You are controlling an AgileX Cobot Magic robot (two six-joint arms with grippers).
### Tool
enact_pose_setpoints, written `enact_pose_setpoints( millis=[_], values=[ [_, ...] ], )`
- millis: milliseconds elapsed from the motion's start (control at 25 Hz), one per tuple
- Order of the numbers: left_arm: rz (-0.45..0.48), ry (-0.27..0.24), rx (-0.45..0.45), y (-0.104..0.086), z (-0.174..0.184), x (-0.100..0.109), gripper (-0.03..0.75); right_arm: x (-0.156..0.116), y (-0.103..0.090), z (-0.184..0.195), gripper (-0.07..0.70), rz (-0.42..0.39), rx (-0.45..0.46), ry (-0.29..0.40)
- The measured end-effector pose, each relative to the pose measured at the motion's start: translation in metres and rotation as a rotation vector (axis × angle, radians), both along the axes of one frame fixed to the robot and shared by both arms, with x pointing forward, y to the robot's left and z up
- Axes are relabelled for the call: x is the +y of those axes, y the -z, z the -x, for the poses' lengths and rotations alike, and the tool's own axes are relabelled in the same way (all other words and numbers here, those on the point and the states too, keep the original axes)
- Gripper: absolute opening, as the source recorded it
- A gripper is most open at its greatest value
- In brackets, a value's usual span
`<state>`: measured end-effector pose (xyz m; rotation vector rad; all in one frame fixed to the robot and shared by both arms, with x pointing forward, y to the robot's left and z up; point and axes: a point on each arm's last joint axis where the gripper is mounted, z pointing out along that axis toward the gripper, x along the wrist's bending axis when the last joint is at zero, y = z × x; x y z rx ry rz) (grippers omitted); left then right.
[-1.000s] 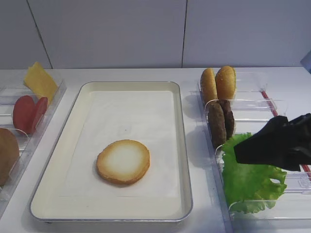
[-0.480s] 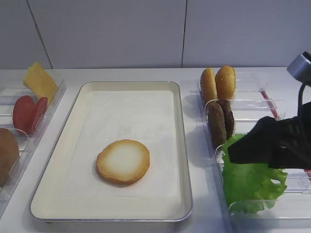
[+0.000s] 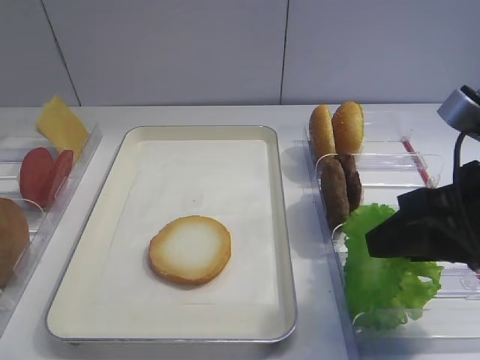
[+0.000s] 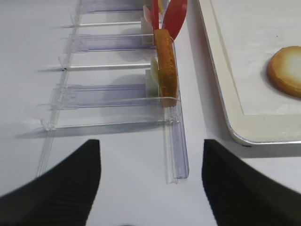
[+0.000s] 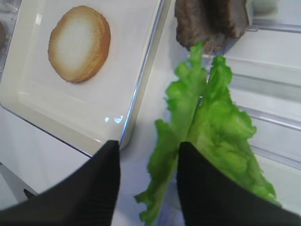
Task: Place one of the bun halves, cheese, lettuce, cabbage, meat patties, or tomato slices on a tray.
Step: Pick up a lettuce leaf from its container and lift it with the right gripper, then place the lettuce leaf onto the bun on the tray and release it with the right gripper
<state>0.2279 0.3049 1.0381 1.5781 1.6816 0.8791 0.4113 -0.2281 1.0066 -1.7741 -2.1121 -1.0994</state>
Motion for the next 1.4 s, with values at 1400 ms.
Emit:
enact_pose_setpoints(
  millis=[1400],
  values=[
    [0.000,0.000,0.000,0.000,0.000,0.000,0.432,0.005,-0.087,0.019,0.044,-0.099,-0.182,-0.059]
  ],
)
